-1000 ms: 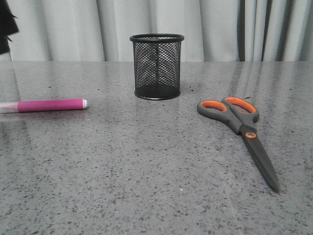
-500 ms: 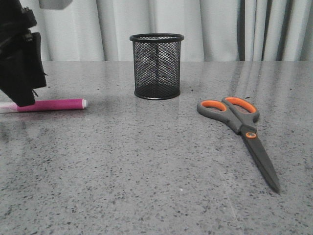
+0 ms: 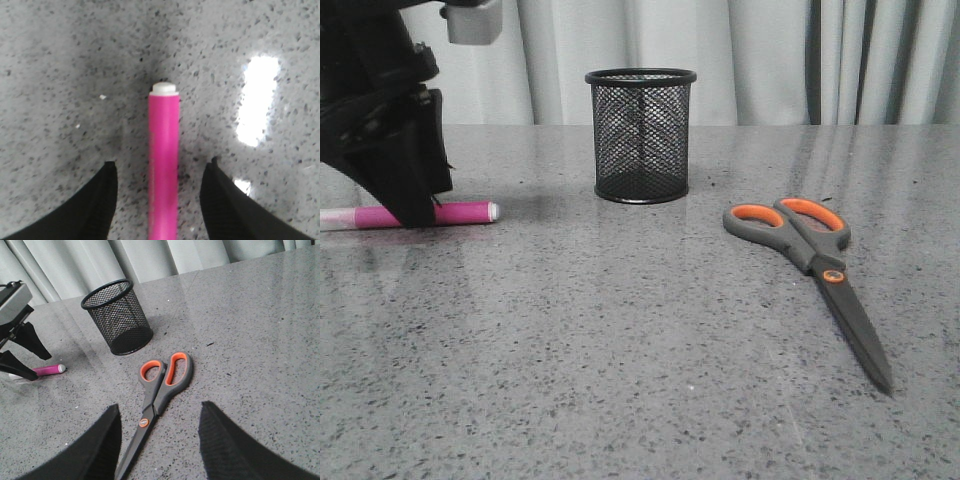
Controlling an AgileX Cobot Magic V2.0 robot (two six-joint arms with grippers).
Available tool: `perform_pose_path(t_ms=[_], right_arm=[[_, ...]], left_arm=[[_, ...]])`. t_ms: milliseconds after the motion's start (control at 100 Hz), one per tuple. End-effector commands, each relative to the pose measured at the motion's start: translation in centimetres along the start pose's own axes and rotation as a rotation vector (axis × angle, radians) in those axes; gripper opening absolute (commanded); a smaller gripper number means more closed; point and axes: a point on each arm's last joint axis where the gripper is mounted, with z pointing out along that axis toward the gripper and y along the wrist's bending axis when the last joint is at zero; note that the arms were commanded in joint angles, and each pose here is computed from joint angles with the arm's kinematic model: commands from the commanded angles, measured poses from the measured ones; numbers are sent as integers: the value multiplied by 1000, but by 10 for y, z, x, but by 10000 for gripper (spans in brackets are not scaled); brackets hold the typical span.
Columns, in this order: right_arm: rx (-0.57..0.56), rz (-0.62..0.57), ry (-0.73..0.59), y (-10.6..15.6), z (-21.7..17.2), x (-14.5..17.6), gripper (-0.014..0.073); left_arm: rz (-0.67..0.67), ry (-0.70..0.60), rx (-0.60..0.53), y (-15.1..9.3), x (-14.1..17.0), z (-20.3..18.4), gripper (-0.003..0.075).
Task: Put pen and scissors into bin
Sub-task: 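Lower the left gripper over the pink marker and close on it, then lift the pink marker and carry it above the black mesh cup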
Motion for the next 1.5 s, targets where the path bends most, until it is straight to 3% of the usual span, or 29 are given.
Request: perform_pose_path(t_ms=[0, 300, 560, 760, 810, 910, 1010, 1150, 1380, 1490], right_arm=[[14, -1, -51, 0, 0, -11, 322], [14, -1, -51, 0, 0, -11, 322], [10, -1, -42, 1, 0, -10, 322], [-1, -1, -19, 2, 0, -8, 322], [-2, -1, -17, 2, 0, -8, 322], [-3, -1, -15, 2, 0, -8, 322], [-3, -1, -15, 2, 0, -8, 322], [-3, -1, -15, 2, 0, -8, 322], [-3, -1, -15, 2, 0, -8, 322], [-4, -1, -15, 2, 0, -8, 322]], left_arm=[[2, -54, -37, 0, -10, -17, 348], [3, -52, -33, 0, -10, -16, 342], [-12, -32, 36, -4, -16, -1, 248], [-17, -22, 78, -11, -29, 11, 230], [-23, -17, 87, -13, -32, 13, 181], [-70, -23, 75, -15, -36, 12, -23], [-141, -73, 15, -12, -40, -1, -20], [-219, -272, -151, 1, -48, -50, -20], [-495, -898, -531, 15, -58, -162, -20], [-559, -1120, -541, 13, -65, -183, -20]])
